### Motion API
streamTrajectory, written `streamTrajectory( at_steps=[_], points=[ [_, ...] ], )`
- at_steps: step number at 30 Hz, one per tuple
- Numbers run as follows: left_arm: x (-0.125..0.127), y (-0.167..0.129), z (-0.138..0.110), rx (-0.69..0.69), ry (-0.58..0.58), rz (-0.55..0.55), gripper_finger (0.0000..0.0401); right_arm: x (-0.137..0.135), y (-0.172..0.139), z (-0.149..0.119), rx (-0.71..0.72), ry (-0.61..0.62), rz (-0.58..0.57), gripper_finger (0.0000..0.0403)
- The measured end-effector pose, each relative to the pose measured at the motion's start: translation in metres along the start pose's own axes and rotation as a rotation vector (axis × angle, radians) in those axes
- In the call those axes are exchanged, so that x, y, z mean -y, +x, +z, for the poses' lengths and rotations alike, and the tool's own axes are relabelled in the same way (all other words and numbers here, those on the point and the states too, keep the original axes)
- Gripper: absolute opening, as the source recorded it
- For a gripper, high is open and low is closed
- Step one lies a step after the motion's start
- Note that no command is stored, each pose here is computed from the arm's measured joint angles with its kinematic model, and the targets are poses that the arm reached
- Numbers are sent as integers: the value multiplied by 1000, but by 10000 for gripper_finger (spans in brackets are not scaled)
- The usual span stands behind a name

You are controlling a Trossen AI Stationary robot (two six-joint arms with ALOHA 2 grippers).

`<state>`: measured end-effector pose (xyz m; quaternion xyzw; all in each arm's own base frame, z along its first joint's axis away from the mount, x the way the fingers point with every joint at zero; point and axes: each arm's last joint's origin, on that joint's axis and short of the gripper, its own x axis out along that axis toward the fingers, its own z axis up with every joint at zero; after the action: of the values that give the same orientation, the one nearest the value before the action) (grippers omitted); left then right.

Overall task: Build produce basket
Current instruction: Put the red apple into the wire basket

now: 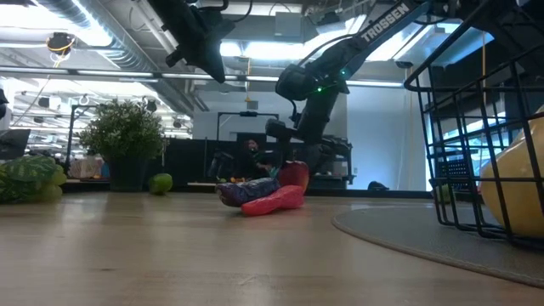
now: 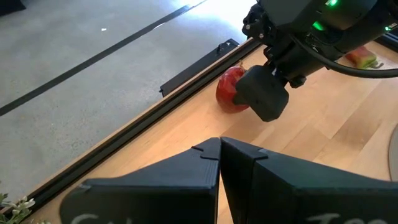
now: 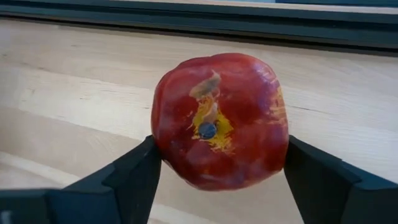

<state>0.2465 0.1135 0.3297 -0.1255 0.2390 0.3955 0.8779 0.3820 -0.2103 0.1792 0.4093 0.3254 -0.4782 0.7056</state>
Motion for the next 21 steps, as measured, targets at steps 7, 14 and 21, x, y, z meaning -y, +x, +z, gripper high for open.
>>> streamTrajectory(
  at_steps=[7, 14, 21],
  points=[
    [0, 0, 0, 0, 0, 0, 0, -1, 0, 0, -11, 10, 14, 282],
    [0, 0, 0, 0, 0, 0, 0, -1, -1, -1, -11, 8, 16, 274],
    [0, 0, 0, 0, 0, 0, 0, -1, -4, 0, -12, -17, 18, 272]
  ],
)
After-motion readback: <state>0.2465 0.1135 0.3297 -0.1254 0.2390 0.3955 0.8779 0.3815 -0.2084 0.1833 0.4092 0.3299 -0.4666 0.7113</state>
